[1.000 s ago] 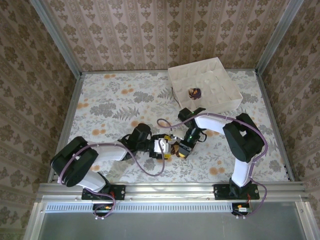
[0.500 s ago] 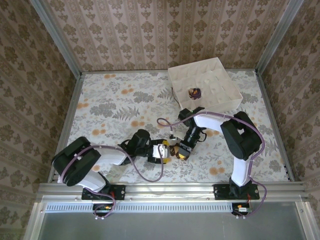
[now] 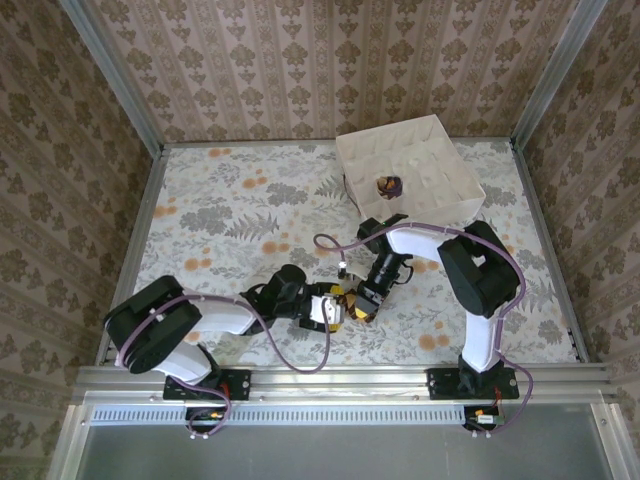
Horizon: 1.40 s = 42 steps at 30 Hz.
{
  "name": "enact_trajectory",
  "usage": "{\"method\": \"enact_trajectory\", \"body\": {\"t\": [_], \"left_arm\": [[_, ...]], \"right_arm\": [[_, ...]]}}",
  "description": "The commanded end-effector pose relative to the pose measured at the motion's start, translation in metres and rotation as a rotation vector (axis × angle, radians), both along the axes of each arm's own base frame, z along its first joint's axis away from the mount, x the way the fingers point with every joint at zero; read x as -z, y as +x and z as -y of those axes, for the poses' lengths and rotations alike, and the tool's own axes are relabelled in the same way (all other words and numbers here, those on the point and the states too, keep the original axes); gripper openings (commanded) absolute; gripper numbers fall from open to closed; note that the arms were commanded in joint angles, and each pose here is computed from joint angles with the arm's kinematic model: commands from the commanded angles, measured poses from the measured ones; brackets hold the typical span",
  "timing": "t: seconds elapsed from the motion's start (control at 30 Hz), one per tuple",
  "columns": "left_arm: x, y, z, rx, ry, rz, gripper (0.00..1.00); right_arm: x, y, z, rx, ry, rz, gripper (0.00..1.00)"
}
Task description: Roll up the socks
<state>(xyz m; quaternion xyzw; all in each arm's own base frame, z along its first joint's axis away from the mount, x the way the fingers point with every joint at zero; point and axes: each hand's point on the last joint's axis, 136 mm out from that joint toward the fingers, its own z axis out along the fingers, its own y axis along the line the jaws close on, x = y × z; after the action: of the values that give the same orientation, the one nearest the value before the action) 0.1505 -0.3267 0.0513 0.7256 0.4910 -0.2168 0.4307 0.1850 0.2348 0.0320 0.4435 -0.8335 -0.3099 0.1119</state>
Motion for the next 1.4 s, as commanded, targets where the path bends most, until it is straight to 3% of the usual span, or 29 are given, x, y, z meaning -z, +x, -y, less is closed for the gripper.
{"method": "enact_trajectory", "body": {"t": [0.0,0.63,0.77,0.87,0.93,1.0,1.1,1.37], "left_arm": [[-0.003,0.004,0.011,0.021,-0.007,0.042,0.7],[0.012,0.0,0.017,0.048,0.026,0.005,0.67],[0.01,-0.003,0.018,0.057,0.026,-0.01,0.52],[0.009,-0.006,0.015,0.06,0.042,-0.028,0.26],[0.009,-0.01,0.012,0.064,0.066,-0.043,0.09],[0.01,-0.013,0.008,0.062,0.116,-0.061,0.0],[0.014,-0.018,0.003,0.063,0.212,-0.091,0.0],[0.018,-0.024,-0.004,0.053,0.35,-0.145,0.0]], "right_arm": [[-0.003,-0.005,-0.003,0.018,0.028,-0.071,0.0],[-0.012,-0.002,-0.018,0.034,0.089,-0.145,0.0],[-0.015,0.0,-0.022,0.043,0.108,-0.151,0.0],[-0.015,0.003,-0.025,0.06,0.121,-0.143,0.02],[-0.015,0.007,-0.025,0.08,0.118,-0.122,0.13],[-0.016,0.015,-0.024,0.121,0.117,-0.098,0.27],[-0.028,0.032,-0.022,0.212,0.142,-0.048,0.4],[-0.052,0.064,0.018,0.365,0.036,0.197,0.46]]}}
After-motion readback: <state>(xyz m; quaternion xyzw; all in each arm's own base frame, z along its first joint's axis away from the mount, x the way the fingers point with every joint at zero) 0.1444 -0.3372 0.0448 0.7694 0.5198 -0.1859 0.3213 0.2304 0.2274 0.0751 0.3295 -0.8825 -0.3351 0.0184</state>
